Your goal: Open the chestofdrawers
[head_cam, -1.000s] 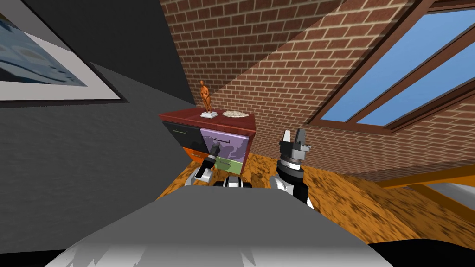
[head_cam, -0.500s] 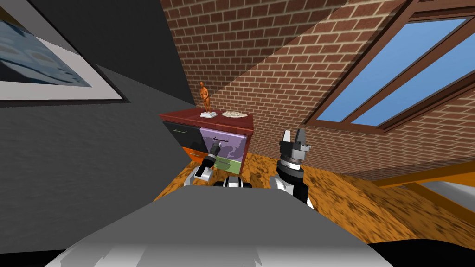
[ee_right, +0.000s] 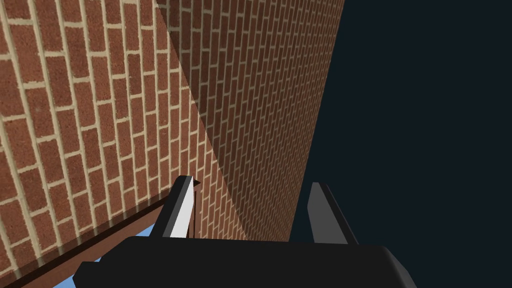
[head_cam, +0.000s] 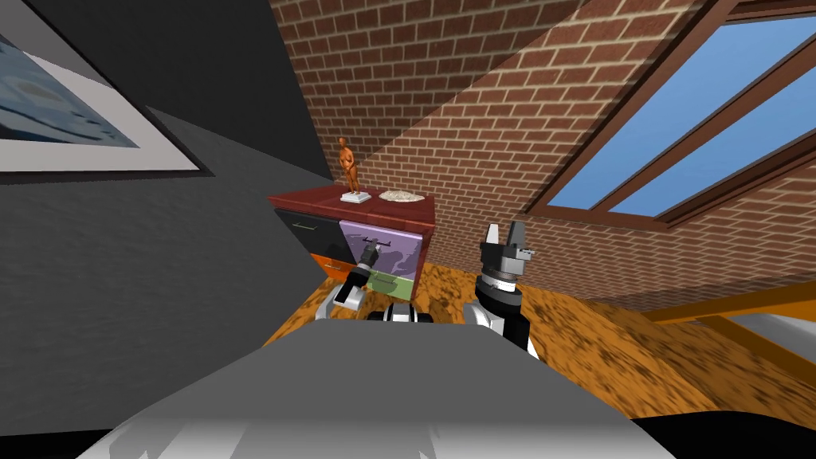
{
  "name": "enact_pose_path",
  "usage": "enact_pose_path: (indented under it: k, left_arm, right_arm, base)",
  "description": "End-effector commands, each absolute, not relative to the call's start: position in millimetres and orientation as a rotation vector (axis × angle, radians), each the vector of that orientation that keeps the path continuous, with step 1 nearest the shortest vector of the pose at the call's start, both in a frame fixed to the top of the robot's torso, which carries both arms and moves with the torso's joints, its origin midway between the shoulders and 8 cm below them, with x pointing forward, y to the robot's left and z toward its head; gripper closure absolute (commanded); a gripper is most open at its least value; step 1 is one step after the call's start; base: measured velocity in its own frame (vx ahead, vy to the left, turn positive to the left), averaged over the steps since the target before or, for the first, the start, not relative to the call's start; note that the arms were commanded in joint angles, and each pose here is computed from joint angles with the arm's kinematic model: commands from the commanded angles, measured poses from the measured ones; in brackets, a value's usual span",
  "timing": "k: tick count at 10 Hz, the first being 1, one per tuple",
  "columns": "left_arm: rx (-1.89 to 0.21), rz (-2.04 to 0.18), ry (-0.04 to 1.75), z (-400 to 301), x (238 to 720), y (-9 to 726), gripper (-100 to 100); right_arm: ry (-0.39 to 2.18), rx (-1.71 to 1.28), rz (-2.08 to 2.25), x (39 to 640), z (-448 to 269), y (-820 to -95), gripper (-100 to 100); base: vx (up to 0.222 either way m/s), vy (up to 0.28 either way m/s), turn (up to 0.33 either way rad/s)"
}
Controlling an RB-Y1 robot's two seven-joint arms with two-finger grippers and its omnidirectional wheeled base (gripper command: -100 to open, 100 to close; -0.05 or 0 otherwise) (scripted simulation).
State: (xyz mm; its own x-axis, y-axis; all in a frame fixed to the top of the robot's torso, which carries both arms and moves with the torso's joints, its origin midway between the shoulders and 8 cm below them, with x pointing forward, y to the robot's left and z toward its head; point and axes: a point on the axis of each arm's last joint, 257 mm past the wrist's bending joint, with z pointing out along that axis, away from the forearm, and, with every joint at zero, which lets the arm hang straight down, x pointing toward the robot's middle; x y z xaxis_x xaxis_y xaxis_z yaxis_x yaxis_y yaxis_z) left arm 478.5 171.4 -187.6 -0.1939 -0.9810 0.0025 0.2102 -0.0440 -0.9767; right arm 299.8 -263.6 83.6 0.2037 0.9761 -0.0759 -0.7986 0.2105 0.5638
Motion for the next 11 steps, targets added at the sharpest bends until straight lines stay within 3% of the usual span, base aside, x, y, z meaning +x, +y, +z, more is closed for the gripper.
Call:
enact_pose_path:
  k: [1,10,11]
  left_arm:
    - [-0.960,-1.466,1.174,-183,475,171,100]
    - [-0.963,-1.471,1.200,-185,457,167,100]
    - [-0.969,-1.469,1.209,-178,455,168,-100]
  right_arm:
    - [0.470,0.452,1.298,300,84,-264,0]
    - [0.470,0.452,1.298,300,84,-264,0]
    - [0.470,0.452,1.298,300,84,-264,0]
  base:
    - [-0.121,0.009,0.039]
    - [-0.162,0.035,0.024]
    - [-0.010,-0.001,0.018]
